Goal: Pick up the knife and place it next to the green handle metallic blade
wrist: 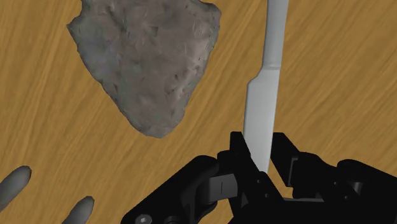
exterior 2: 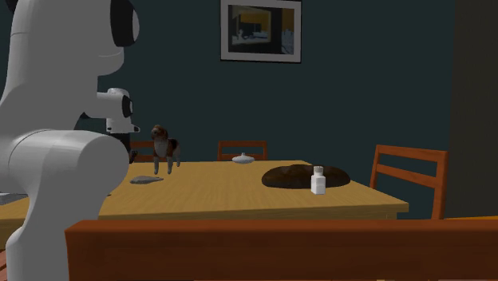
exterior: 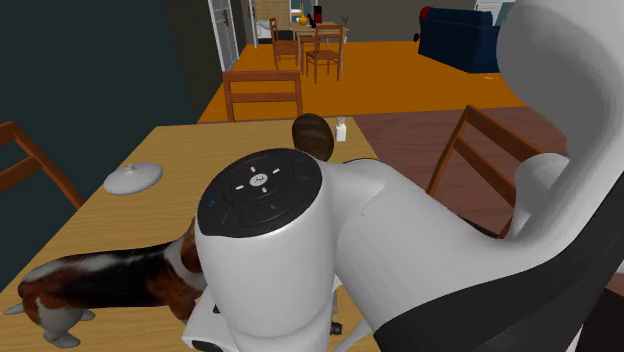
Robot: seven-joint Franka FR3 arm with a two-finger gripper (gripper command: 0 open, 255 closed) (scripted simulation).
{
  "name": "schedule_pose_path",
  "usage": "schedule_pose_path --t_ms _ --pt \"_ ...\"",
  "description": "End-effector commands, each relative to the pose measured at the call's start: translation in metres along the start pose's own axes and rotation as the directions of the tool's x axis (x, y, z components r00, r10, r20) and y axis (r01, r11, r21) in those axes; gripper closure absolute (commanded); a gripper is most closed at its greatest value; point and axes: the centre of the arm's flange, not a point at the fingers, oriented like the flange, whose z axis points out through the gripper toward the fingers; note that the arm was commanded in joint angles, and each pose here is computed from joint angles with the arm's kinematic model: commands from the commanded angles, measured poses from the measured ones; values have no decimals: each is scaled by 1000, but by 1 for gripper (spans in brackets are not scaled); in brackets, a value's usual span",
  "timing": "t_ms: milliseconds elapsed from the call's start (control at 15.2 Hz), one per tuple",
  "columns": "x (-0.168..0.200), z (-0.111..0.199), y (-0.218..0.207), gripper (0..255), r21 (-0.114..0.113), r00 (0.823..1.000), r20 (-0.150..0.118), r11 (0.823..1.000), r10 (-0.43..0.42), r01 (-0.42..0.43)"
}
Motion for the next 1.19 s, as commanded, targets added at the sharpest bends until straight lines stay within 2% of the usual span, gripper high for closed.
schedule_pose_path --t_ms 0,924,1122 --pt "-1 -10 -1 255 0 1000 0 1000 0 0" --pt "-2 -80 -1 255 0 1000 0 1000 0 0" --pt "24 -81 -31 255 0 1000 0 1000 0 0"
